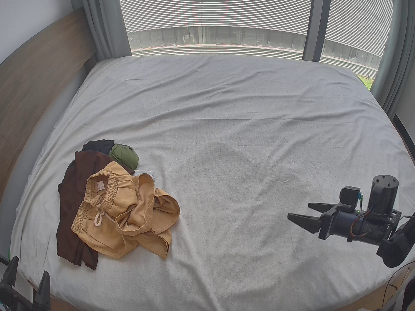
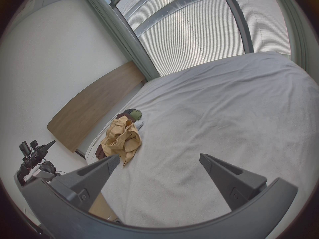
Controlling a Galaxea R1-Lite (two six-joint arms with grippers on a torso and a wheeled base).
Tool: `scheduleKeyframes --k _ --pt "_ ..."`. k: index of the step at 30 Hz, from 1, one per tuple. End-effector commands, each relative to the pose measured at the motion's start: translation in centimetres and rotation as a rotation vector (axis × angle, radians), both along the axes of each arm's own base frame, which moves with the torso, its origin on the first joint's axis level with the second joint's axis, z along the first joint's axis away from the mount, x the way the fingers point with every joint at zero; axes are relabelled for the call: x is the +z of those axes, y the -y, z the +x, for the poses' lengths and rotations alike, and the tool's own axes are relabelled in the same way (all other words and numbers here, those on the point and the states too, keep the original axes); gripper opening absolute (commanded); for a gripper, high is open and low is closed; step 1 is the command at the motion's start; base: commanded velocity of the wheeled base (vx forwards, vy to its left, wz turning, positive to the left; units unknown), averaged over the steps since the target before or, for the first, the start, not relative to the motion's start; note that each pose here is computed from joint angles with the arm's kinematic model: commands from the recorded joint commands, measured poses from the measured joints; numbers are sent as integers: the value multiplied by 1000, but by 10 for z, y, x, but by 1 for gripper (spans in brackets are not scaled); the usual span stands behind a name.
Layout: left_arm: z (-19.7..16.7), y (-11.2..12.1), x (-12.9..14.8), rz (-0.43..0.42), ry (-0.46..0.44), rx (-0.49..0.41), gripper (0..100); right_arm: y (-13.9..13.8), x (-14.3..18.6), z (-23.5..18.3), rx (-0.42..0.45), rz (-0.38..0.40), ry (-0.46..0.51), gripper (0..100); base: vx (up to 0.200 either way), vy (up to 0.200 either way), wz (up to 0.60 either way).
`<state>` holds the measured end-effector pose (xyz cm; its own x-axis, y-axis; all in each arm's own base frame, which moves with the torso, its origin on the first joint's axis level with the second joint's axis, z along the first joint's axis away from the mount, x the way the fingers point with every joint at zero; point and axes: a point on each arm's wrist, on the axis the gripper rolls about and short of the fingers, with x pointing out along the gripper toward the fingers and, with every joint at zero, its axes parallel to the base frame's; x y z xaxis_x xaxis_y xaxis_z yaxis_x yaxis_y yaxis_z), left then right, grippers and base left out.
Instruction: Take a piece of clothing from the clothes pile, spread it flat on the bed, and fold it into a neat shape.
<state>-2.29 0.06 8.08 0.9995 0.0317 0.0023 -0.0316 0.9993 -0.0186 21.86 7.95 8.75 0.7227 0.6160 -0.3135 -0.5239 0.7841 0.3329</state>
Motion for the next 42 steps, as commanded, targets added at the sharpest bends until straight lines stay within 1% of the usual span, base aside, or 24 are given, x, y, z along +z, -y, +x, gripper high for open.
scheduleKeyframes --k 1,4,5,6,9,13,17,22,26,30,33,36,39,42 --pt "0 0 -5 -1 -4 2 100 -15 -22 7 40 -21 -69 100 0 0 0" --pt "0 0 -5 -1 -4 1 100 -23 -29 12 39 -33 -71 100 0 0 0" --pt "0 0 -5 -1 -4 2 100 -30 -35 16 42 -40 -65 100 0 0 0" --pt "0 0 -5 -1 -4 2 100 -30 -35 16 42 -40 -65 100 0 0 0" --pt "0 0 -5 -3 -4 2 100 -45 -50 24 73 -47 -70 100 0 0 0" --pt "0 0 -5 -5 -4 2 100 -55 -66 29 98 -64 -103 100 0 0 0" --pt "0 0 -5 -5 -4 2 100 -66 -73 36 119 -61 -104 100 0 0 0" --pt "0 0 -5 -5 -4 2 100 -87 -80 37 146 -9 -150 100 0 0 0" --pt "0 0 -5 -5 -4 4 100 -102 -78 40 166 28 -159 100 0 0 0" --pt "0 0 -5 -5 -4 2 100 -113 -78 44 176 45 -149 100 0 0 0" --pt "0 0 -5 -5 -4 4 100 -118 -79 45 168 38 -149 100 0 0 0" --pt "0 0 -5 -6 -4 4 100 -127 -79 46 175 40 -175 100 0 0 0" --pt "0 0 -5 -6 -4 4 100 -136 -75 48 183 65 -187 100 0 0 0" --pt "0 0 -5 -6 -4 5 100 -145 -73 49 182 96 -223 100 0 0 0"
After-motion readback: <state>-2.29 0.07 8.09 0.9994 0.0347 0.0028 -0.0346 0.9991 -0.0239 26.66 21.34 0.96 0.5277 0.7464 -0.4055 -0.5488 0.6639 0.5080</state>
